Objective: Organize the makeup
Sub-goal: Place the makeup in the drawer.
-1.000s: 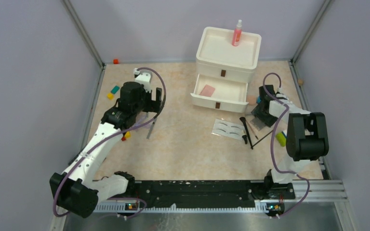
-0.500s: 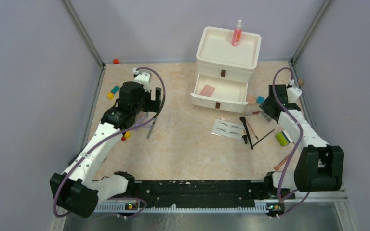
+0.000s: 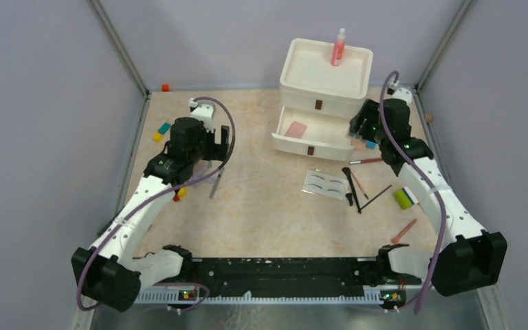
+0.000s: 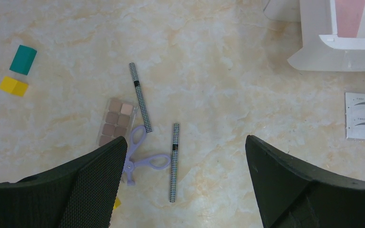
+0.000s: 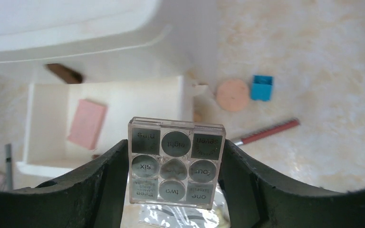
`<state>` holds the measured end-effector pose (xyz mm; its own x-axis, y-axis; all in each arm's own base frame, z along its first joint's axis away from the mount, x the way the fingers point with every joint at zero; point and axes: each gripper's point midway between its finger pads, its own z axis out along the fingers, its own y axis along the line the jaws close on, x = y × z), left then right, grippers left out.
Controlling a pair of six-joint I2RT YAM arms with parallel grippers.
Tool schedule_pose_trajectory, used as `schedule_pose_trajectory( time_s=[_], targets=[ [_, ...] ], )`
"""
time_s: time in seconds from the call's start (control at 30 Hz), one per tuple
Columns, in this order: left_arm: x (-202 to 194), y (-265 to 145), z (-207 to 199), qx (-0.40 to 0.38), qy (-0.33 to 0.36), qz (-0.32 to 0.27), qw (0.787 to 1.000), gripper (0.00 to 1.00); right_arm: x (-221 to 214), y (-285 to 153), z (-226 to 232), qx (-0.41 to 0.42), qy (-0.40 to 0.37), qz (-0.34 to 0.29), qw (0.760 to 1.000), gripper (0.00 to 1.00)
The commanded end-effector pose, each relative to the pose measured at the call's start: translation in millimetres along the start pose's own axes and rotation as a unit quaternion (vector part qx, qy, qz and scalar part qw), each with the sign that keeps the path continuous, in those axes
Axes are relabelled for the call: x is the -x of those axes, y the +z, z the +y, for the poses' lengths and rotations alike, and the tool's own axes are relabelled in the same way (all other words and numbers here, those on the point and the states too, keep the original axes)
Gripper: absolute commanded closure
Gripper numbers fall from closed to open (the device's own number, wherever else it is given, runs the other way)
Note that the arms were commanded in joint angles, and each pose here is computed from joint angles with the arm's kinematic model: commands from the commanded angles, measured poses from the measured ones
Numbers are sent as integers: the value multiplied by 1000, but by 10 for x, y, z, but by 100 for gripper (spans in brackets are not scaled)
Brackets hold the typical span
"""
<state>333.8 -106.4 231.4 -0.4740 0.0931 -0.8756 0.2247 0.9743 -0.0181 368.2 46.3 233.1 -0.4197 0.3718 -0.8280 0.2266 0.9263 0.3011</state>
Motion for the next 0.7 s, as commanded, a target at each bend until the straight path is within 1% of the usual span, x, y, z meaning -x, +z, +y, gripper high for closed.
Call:
schedule_pose_trajectory(
  time_s=[0.0, 0.1, 0.23, 0.33, 0.57, 0.6, 0.67],
  targets=[
    [143, -60, 4, -4, 0, -31, 1000, 1, 371, -31, 722, 94, -38, -46, 994, 73],
    [144, -74, 19, -1, -1, -33, 999, 1, 413, 78, 978, 111, -60, -53, 991, 73],
    [145, -86, 32, 2, -1, -35, 999, 1, 330, 315, 1158, 110, -91, -38, 989, 72],
    [146, -88, 41, 5, 1, -35, 999, 1, 219, 488, 1168, 97, -97, -22, 990, 72],
    [132, -78, 54, 8, 1, -33, 999, 1, -1, 700, 1073, 71, -112, 3, 991, 68],
    [132, -79, 56, 8, 1, -33, 999, 1, -33, 720, 1052, 65, -114, 8, 991, 67],
    [133, -75, 57, 8, 0, -33, 999, 1, -88, 740, 1022, 60, -116, 18, 991, 59]
  ],
)
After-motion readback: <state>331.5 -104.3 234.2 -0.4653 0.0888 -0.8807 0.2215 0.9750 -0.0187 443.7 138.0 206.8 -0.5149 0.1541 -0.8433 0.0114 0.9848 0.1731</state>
